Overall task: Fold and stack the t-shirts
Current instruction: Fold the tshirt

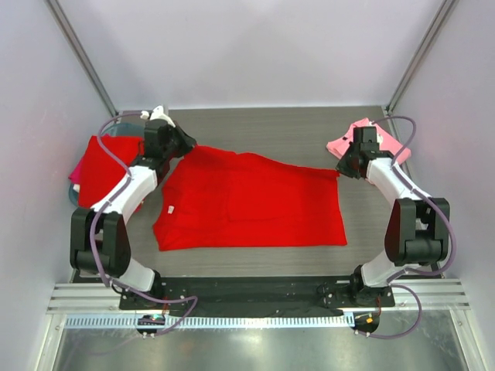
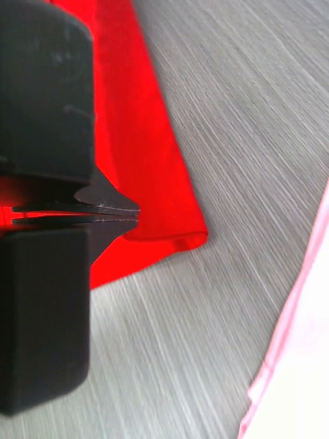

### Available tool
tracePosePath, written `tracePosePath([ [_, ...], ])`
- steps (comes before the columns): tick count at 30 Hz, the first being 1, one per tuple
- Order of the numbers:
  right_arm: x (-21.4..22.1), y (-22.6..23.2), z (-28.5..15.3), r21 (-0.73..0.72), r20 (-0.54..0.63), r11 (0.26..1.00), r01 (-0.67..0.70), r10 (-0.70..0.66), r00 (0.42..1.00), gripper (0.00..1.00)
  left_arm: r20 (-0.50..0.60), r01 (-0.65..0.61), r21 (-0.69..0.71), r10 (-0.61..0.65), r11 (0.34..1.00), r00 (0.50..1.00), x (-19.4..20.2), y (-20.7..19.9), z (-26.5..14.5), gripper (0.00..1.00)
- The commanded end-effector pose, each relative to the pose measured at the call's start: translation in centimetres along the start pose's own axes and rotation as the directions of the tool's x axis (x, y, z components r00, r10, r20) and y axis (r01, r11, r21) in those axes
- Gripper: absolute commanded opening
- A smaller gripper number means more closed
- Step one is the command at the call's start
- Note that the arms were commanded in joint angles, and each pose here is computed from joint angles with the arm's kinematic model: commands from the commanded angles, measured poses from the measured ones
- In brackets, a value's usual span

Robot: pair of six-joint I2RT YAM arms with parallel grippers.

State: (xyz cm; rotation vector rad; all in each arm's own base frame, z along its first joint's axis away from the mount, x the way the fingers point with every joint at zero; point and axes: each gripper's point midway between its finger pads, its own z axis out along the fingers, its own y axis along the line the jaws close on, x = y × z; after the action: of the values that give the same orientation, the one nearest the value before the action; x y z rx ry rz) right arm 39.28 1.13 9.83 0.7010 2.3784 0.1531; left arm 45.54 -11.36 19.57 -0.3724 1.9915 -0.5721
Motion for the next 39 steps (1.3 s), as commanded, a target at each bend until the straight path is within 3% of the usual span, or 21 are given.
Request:
tracePosePath([
  [1,-1.3,-0.1,-1.3,-0.029,0.053,0.999,-0.027,0.028,0.998,0.01,0.07,-0.054,-0.016,0.055,0.998,0.996,-1.4,-0.7,-2.0,0.0],
  [12,-1.0,-1.1,-1.9,-0.026,0.058,0.999,-0.028,0.029,0.998,0.01,0.038,-0.088,-0.185,0.097,0.979,0.995,1.1,1.4,-7.2,0.0],
  [39,4.3,-4.7,-2.4,0.03,0.031,0.997,-0.071,0.07,0.997,0.01,-0.082,-0.098,-0.259,0.079,0.961,0.994,8.8,6.3,-14.1,0.0],
])
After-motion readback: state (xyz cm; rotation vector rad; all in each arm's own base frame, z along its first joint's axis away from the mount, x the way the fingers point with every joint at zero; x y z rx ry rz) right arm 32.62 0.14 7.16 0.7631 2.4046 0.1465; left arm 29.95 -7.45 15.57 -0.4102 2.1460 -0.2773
